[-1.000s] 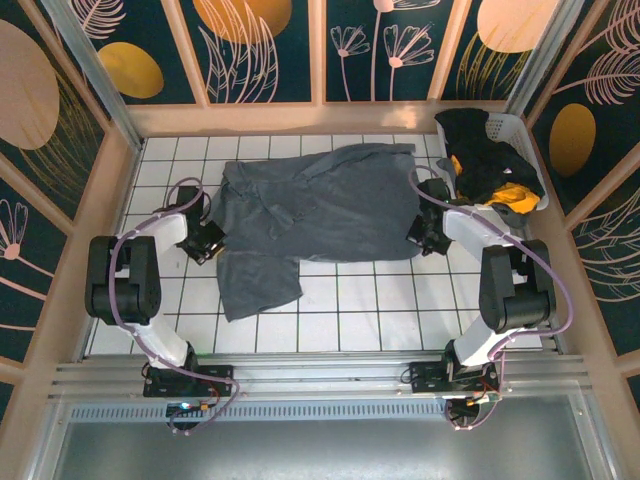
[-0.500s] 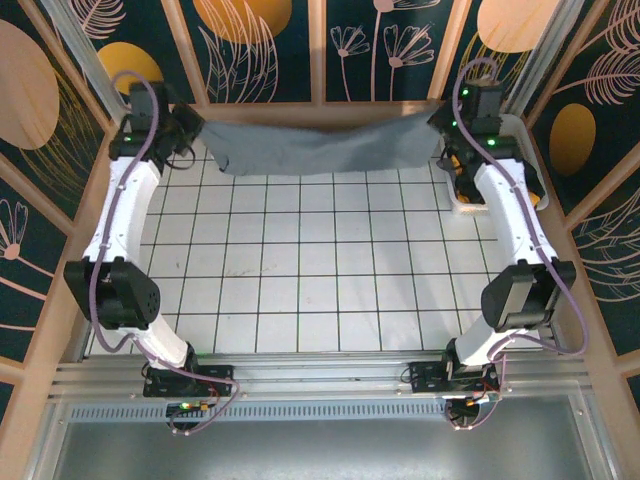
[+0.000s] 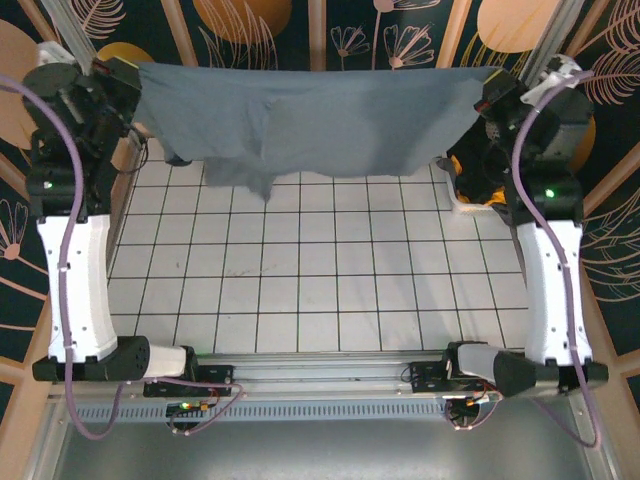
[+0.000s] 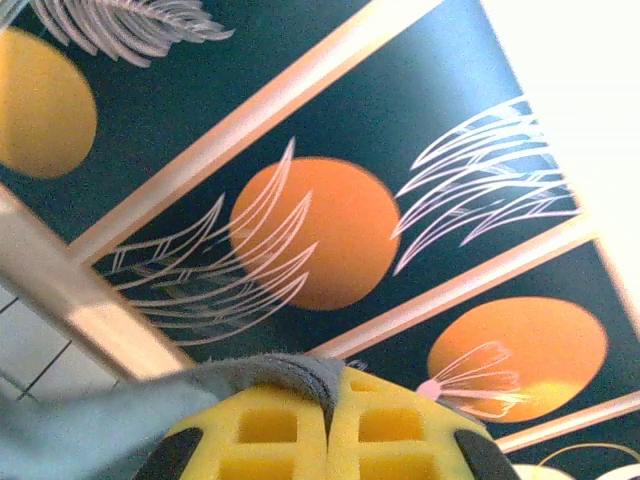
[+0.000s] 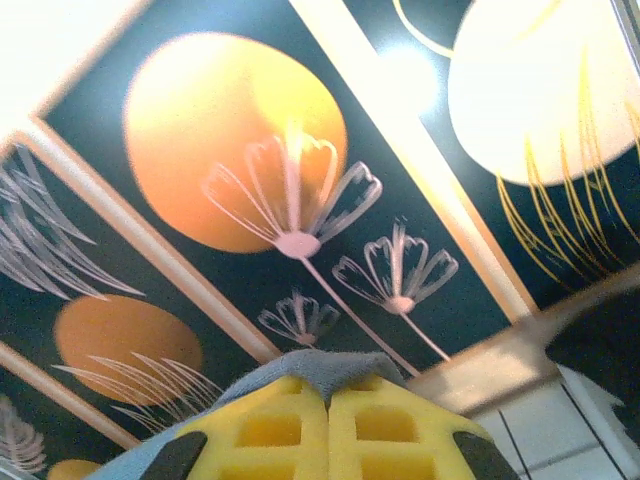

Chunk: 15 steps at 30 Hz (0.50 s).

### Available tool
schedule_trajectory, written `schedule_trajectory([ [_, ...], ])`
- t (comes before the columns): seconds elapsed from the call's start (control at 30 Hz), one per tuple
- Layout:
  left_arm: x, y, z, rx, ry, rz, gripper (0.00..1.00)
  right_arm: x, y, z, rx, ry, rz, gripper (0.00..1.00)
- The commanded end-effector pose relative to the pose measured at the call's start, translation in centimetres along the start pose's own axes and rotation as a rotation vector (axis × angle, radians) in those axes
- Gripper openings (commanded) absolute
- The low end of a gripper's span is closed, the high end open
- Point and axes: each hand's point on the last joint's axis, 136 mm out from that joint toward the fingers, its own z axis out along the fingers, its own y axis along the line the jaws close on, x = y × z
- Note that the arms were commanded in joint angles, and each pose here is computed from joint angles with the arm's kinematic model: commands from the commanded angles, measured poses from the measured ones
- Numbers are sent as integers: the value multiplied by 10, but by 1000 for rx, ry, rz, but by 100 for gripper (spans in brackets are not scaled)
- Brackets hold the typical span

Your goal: Fold and stack the t-shirts

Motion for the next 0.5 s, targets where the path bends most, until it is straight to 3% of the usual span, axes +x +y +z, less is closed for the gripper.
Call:
schedule_trajectory([
  [0.0, -10, 16, 15, -86, -35, -9, 0, -5, -3, 9, -16, -32, 41, 0],
  [0.13, -2, 33, 53, -113, 20, -28, 0, 11, -2, 37, -66, 27, 79, 0],
  [0.47, 8, 65, 159, -28, 143, -63, 0, 42, -7, 122, -143, 116, 113, 0],
])
